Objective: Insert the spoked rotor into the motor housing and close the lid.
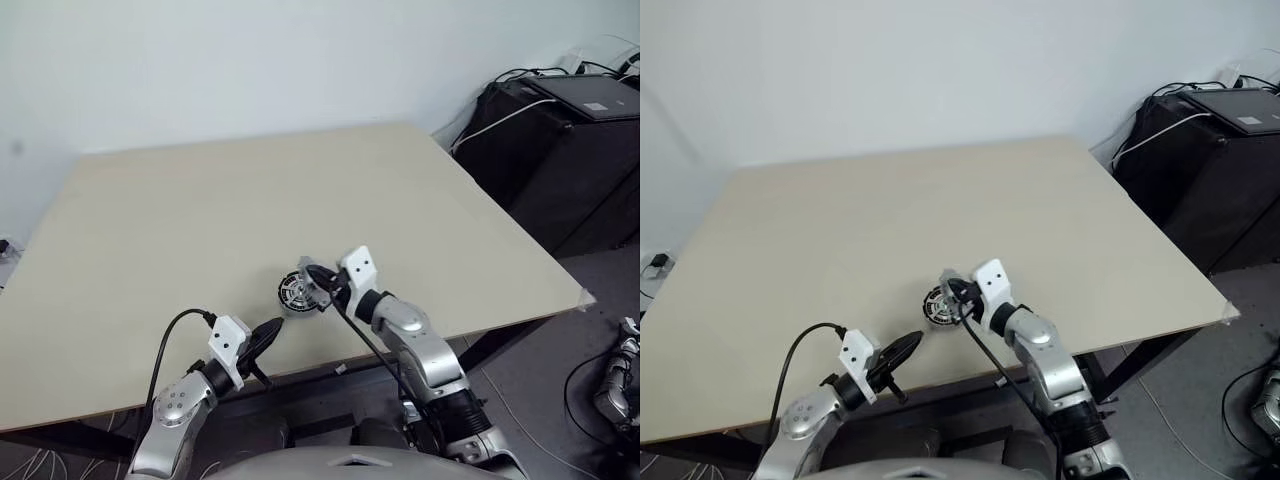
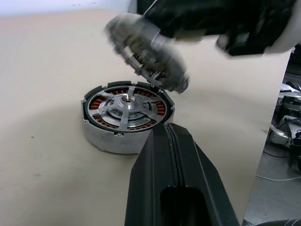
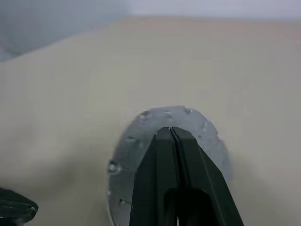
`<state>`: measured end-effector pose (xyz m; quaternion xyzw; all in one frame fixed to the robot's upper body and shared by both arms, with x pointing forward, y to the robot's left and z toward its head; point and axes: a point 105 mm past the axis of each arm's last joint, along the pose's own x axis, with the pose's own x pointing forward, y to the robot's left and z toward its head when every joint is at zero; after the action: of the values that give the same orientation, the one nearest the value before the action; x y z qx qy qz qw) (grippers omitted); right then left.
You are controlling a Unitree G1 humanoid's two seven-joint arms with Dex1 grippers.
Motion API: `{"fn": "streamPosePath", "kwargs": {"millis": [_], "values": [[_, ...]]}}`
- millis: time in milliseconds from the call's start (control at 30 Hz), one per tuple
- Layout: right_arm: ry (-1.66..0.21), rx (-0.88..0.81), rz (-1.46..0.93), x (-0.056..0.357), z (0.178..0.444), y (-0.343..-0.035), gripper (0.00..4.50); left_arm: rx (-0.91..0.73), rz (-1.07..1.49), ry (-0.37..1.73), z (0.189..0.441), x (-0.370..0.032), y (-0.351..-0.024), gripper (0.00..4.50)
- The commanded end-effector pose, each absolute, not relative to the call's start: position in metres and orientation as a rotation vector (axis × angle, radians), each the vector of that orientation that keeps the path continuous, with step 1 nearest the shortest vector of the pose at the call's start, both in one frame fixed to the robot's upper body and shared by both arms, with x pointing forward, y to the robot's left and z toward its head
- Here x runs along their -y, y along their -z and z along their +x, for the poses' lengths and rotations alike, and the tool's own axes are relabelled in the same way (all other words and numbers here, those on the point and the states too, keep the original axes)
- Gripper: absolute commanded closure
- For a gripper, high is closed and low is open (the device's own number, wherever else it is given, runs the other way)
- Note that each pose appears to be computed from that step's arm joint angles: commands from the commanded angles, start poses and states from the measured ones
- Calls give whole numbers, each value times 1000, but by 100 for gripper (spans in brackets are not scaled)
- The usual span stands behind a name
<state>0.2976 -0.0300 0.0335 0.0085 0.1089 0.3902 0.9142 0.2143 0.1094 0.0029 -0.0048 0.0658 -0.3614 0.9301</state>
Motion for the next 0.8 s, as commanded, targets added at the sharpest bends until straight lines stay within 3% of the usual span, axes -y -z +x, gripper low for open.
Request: {"fn": "streamPosePath", "kwargs": {"millis": [33,800], "values": [[-822,-170,7,20,305,-45,447,-84,4,750,219,-108,-15,450],[-881,-288,-61,-15,311,-11,447,-86,-6,748,216,-105,-16,450]]}}
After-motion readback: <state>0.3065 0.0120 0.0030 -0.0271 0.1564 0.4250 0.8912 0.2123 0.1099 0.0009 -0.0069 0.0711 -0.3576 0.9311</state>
